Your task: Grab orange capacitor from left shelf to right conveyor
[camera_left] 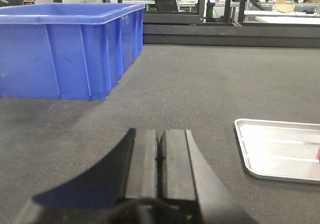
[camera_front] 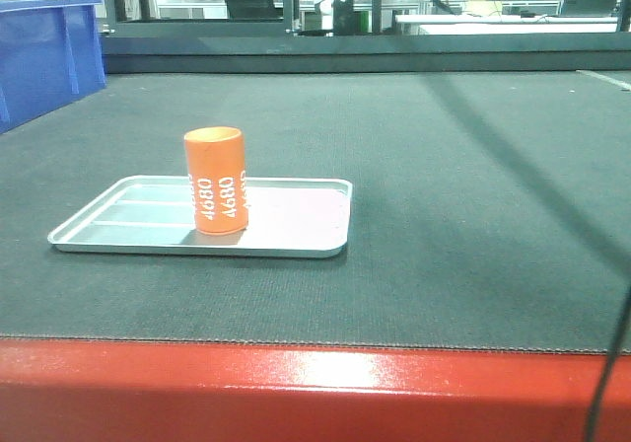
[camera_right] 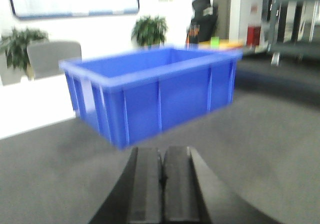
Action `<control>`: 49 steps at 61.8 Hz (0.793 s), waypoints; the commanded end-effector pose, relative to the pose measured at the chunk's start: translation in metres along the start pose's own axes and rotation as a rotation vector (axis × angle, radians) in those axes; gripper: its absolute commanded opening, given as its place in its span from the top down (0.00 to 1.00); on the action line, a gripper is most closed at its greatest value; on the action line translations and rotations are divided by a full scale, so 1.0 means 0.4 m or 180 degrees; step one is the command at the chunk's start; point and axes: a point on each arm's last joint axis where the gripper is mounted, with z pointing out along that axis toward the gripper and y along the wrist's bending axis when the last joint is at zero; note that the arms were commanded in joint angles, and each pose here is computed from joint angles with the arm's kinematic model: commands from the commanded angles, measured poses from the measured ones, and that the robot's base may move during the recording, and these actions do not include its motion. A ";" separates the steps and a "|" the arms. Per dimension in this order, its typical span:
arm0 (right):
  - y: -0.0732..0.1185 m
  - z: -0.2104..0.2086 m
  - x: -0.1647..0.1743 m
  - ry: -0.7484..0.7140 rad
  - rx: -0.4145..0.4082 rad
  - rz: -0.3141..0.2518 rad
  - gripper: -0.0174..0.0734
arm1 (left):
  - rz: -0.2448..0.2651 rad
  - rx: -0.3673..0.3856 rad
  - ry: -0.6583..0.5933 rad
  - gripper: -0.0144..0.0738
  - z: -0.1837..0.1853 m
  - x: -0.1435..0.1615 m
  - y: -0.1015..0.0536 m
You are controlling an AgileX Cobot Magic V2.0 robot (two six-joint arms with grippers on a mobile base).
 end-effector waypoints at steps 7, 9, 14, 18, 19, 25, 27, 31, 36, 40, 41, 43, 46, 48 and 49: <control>0.034 -0.068 -0.197 -0.0878 -0.0134 -0.0125 0.74 | -0.0020 0.0012 -0.0253 0.96 0.000 -0.022 0.000; 0.037 -0.075 -0.209 -0.0943 -0.0148 -0.0133 0.74 | -0.0020 0.0012 -0.0253 0.96 0.000 -0.022 0.000; 0.042 -0.083 -0.225 -0.1106 -0.0199 -0.0141 0.74 | -0.0020 0.0012 -0.0253 0.96 0.000 -0.022 0.000; 0.044 -0.084 -0.229 -0.1181 -0.0226 -0.0143 0.74 | -0.0020 0.0012 -0.0253 0.96 0.000 -0.022 0.000; 0.044 -0.084 -0.230 -0.1196 -0.0231 -0.0143 0.74 | -0.0020 0.0012 -0.0253 0.96 0.000 -0.022 0.000; 0.027 -0.088 -0.238 -0.1302 -0.0146 -0.0096 0.74 | -0.0020 0.0012 -0.0253 0.96 0.000 -0.022 0.000; 0.019 -0.089 -0.239 -0.1307 -0.0111 -0.0095 0.74 | -0.0020 0.0012 -0.0253 0.96 0.000 -0.022 0.000; -0.003 -0.091 -0.239 -0.1295 0.0011 -0.0062 0.74 | -0.0020 0.0012 -0.0253 0.96 0.000 -0.022 0.000; -0.041 -0.108 -0.253 -0.1217 0.0266 -0.0049 0.74 | -0.0020 0.0012 -0.0253 0.96 0.000 -0.022 0.000; -0.072 -0.135 -0.272 -0.1030 0.0501 -0.0097 0.74 | -0.0020 0.0012 -0.0253 0.96 0.000 -0.022 0.000; -0.083 -0.145 -0.278 -0.0970 0.0582 -0.0109 0.74 | -0.0020 0.0012 -0.0253 0.96 0.000 -0.022 0.000; -0.096 -0.159 -0.286 -0.0896 0.0690 -0.0125 0.74 | -0.0020 0.0012 -0.0253 0.96 0.000 -0.022 0.000; -0.120 -0.193 -0.305 -0.0727 0.0923 -0.0147 0.74 | -0.0020 0.0012 -0.0253 0.96 0.000 -0.022 0.000; -0.134 -0.220 -0.318 -0.0615 0.1085 -0.0157 0.74 | -0.0020 0.0012 -0.0253 0.96 0.000 -0.022 0.000; -0.139 -0.231 -0.324 -0.0574 0.1150 -0.0160 0.74 | -0.0020 0.0012 -0.0253 0.96 0.000 -0.022 0.000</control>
